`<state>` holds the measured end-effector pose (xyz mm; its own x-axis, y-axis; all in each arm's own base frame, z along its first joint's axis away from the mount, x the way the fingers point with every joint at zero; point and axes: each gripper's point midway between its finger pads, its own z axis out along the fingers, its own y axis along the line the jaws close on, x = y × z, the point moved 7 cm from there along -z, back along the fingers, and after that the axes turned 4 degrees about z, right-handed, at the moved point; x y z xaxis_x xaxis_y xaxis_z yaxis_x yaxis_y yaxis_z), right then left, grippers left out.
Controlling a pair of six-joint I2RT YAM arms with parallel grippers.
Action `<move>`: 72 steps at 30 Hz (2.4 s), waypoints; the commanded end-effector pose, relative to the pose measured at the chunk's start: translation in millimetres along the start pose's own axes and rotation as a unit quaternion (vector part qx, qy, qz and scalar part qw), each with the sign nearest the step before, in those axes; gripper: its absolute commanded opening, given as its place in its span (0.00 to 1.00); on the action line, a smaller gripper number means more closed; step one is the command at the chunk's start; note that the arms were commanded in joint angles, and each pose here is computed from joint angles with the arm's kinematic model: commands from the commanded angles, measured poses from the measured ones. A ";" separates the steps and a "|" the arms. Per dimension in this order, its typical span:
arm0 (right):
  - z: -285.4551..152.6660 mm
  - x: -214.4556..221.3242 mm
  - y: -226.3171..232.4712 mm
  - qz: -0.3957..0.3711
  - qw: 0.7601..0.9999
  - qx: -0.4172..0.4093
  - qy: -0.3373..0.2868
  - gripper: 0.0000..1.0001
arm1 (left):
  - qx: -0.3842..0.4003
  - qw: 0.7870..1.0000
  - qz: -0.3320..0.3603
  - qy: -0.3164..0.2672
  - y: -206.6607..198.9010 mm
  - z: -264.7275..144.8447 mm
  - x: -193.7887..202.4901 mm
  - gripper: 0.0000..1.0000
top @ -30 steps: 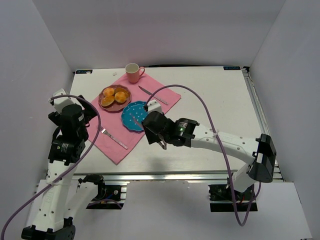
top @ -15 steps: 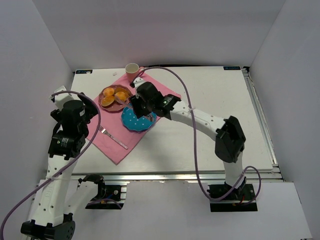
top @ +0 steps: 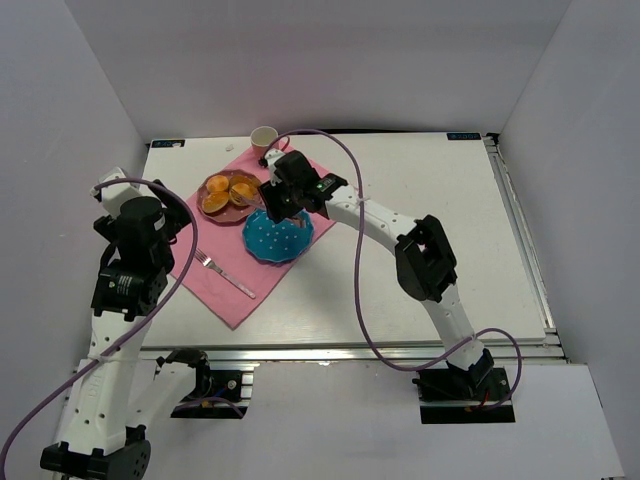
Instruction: Place the bread
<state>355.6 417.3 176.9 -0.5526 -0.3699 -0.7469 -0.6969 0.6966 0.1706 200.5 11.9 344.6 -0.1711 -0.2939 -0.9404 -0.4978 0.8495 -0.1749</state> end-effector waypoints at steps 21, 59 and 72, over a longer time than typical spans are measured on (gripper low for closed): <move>30.1 -1.2 -6.3 -0.001 1.000 -0.010 -0.013 0.61 | -0.013 1.000 0.018 -0.008 4.5 -0.8 -2.2 0.98; -124.4 25.0 29.2 0.056 0.996 0.061 -0.043 0.34 | 0.044 0.999 -0.002 -0.001 1.4 -12.1 6.3 0.98; -102.3 95.9 34.2 0.082 0.991 0.103 0.023 0.35 | 0.074 0.997 -0.004 0.030 3.0 -19.3 24.6 0.98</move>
<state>226.0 335.4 173.4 -0.6855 -0.3291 -0.6494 -0.5293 0.8378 0.1341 184.8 2.5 329.8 -0.2093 -0.3059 -0.9288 -0.3969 0.8946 -0.2052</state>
